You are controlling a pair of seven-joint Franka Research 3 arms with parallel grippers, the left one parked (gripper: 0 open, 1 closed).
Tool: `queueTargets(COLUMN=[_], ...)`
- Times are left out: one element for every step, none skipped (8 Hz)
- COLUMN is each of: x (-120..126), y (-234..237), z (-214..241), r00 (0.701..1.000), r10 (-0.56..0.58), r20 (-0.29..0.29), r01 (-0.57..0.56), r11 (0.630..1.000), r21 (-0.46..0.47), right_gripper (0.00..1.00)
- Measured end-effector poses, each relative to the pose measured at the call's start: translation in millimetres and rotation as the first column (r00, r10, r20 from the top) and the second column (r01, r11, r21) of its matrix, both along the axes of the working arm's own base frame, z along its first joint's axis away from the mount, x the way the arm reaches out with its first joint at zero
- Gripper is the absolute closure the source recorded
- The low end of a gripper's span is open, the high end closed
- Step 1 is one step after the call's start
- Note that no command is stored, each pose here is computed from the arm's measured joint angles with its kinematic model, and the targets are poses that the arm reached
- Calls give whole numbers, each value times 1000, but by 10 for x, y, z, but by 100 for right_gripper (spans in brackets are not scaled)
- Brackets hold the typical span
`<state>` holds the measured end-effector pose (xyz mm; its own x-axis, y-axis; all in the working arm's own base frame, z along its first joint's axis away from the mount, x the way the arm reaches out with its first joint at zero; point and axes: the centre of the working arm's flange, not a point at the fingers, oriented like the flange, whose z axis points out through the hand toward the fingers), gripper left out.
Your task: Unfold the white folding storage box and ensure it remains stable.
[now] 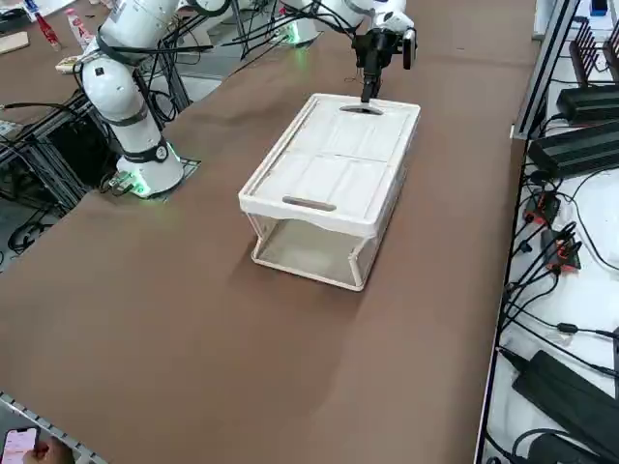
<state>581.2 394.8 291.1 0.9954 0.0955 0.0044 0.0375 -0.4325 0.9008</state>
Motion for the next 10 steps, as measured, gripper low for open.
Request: queueTargets(x=[-14, -24, -28, -26, -23, -24, -25, -25, -26, -26], y=[8, 11, 13, 11, 8, 9, 10, 11, 12, 12], z=[0, 1, 12, 52, 82, 82, 82, 83, 84, 86], r00=[1000, 1000, 999, 999, 999, 999, 998, 998, 999, 999], r10=[3, 8, 12, 16, 18, 19, 20, 20, 19, 15], r20=[-11, -27, -37, -45, -50, -51, -51, -51, -49, -41], r01=[-3, -8, -12, -17, -19, -19, -20, -20, -19, -15], r11=[1000, 1000, 1000, 1000, 1000, 1000, 1000, 1000, 1000, 1000], r21=[-4, -9, -11, -8, -4, -4, -4, -4, -4, -4], right_gripper=[71, 71, 71, 71, 71, 71, 71, 71, 71, 71])
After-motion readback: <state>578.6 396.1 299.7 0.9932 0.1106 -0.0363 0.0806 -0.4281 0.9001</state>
